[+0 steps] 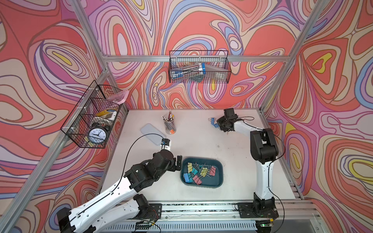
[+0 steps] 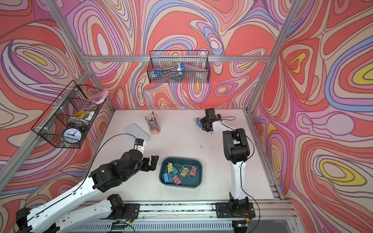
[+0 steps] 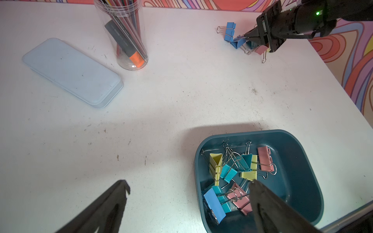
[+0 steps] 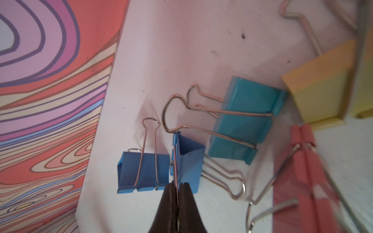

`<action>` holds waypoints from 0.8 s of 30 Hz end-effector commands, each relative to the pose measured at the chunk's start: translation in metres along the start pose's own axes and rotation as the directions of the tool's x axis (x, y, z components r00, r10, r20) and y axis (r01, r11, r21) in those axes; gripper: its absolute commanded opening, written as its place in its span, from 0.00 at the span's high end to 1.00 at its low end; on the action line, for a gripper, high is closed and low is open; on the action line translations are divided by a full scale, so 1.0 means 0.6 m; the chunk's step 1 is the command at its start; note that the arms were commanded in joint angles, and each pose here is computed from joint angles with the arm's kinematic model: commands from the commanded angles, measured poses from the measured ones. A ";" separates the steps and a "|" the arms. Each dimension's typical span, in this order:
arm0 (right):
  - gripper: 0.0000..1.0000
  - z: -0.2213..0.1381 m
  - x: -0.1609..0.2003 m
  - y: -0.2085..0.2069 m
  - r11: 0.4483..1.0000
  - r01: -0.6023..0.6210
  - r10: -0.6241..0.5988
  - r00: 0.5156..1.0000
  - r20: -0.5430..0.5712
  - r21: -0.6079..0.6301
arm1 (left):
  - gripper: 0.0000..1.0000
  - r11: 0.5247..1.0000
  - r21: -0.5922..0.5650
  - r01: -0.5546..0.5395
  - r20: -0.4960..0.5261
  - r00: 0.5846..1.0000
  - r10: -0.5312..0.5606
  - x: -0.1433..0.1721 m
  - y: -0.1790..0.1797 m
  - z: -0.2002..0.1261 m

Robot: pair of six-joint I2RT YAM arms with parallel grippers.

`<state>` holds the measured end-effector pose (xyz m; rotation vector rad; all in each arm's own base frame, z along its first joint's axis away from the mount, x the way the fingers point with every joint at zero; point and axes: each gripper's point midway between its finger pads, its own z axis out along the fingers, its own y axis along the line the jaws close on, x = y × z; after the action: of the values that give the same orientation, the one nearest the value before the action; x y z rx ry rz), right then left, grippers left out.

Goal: Put the binder clips in the storage box
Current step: Pick up the binder clip at the center of the board, then place the binder clip in the storage box.

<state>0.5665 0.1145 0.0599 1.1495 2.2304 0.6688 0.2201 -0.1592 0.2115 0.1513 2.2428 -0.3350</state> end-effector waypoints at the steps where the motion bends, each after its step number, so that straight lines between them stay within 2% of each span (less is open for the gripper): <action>1: 0.99 -0.021 -0.001 -0.006 1.000 0.021 -0.021 1.000 -0.001 0.008 | 0.01 1.000 -0.020 -0.009 0.013 1.000 0.009 -0.008 0.010 -0.012; 5: 1.00 -0.053 0.005 0.017 0.997 0.065 -0.066 0.998 -0.019 -0.053 | 0.01 1.000 -0.014 0.001 0.014 1.000 -0.001 -0.006 0.012 -0.016; 10: 1.00 -0.117 0.026 0.055 0.976 0.111 -0.124 0.990 -0.061 -0.185 | 0.01 1.000 0.007 0.025 0.022 0.999 -0.026 -0.003 0.011 -0.019; 15: 1.00 -0.203 0.048 0.071 0.948 0.165 -0.194 0.977 -0.084 -0.271 | 0.01 0.998 0.045 0.046 0.017 0.999 -0.047 0.002 -0.001 -0.014; 18: 1.00 -0.277 0.067 0.077 0.925 0.202 -0.242 0.966 -0.087 -0.322 | 0.01 0.996 0.068 0.059 0.012 0.998 -0.060 0.003 -0.009 -0.008; 24: 1.00 -0.395 0.115 0.041 0.901 0.303 -0.345 0.935 -0.087 -0.309 | 0.01 0.991 0.105 0.080 0.016 0.997 -0.082 0.007 -0.023 0.005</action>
<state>0.4270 0.1372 0.2418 0.6552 2.1654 0.9696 0.2133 -0.1653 0.2078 0.1303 2.2349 -0.4409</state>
